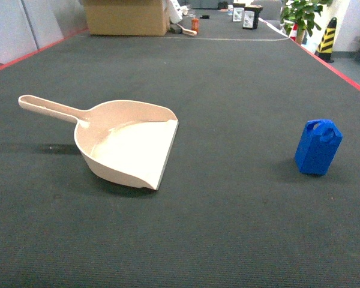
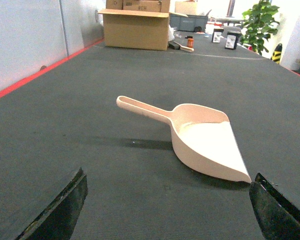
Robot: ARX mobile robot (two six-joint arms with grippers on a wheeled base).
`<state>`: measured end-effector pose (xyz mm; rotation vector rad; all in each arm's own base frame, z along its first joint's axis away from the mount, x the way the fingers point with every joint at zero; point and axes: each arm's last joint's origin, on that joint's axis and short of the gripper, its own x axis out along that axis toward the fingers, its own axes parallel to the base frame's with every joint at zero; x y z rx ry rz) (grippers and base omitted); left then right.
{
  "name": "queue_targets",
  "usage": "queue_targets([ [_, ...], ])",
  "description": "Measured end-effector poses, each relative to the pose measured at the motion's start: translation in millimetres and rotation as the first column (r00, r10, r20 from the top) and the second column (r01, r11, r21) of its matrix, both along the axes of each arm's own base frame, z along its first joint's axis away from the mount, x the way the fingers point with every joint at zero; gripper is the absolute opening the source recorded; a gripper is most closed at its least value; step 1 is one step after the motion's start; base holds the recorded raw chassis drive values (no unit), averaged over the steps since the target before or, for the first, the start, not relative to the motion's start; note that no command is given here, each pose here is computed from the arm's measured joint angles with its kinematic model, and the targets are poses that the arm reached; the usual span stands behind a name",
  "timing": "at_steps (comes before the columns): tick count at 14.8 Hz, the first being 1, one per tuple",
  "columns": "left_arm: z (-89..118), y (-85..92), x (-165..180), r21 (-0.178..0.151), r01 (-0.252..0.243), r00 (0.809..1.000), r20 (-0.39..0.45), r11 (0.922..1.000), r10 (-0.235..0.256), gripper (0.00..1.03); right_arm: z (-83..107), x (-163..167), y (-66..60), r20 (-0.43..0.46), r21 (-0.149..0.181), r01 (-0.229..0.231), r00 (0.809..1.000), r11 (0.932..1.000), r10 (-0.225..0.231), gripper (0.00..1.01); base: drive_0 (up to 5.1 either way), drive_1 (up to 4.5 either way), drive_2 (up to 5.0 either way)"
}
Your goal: Place part in tray to right shelf
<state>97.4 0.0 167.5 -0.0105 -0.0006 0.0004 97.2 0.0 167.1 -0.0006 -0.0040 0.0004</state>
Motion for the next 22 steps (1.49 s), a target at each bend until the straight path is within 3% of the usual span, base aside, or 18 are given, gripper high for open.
queue_targets([
  [22, 0.0, 0.0, 0.0, 0.000, 0.000, 1.000, 0.000, 1.0000, 0.000, 0.98, 0.0, 0.0, 0.0, 0.000, 0.000, 0.000, 1.000, 1.0000, 0.000, 0.98, 0.0, 0.00, 0.0],
])
